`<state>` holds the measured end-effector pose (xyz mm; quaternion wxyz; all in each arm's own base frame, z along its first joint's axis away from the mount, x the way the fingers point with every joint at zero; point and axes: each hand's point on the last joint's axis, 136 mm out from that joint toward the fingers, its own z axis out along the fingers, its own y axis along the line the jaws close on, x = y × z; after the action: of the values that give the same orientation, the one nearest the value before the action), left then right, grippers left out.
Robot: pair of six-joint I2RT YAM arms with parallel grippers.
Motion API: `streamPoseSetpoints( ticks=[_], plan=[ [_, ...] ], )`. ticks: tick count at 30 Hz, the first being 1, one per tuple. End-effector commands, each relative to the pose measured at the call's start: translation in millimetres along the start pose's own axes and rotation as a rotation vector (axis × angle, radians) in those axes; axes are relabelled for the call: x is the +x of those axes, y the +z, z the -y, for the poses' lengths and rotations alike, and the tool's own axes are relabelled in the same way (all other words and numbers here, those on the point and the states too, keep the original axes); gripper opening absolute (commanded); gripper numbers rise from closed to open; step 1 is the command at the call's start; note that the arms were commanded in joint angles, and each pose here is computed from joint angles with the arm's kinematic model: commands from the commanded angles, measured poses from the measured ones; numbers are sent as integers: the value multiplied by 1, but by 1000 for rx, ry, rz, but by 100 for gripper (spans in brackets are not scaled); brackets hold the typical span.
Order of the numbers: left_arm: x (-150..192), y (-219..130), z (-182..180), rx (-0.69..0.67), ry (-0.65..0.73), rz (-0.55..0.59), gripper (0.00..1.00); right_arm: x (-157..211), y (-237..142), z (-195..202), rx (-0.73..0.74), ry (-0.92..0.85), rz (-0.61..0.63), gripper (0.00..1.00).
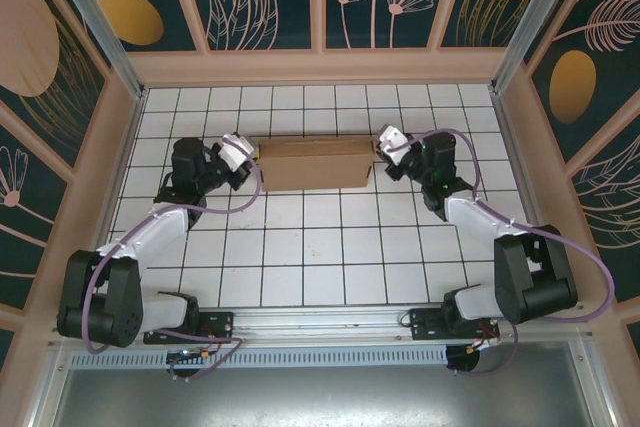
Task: Fold the paper box
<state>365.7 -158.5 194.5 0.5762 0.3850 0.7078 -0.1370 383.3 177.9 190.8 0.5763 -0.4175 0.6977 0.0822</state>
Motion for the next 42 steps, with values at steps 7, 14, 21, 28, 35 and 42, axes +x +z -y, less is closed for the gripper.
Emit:
streamPoseSetpoints(
  ticks=[7, 14, 21, 28, 35, 42],
  plan=[
    [-30, 1, 3, 38, -361, 22, 0, -33, 6, 5, -63, 360, -40, 0],
    [-39, 4, -10, 4, -555, -12, 0, -35, 13, 9, -77, 633, -131, 0],
    [-25, 23, -19, -9, -728, -134, 0, -35, 22, 8, -119, 797, -236, 0],
    [-13, 36, -27, -42, -819, -178, 0, -32, 32, 8, -166, 886, -313, 0],
    [-8, 41, -29, -47, -837, -195, 0, -13, 40, 4, -146, 907, -356, 0],
    [-8, 40, -31, -64, -830, -202, 0, -4, 41, 5, -111, 933, -372, 0]
  ],
)
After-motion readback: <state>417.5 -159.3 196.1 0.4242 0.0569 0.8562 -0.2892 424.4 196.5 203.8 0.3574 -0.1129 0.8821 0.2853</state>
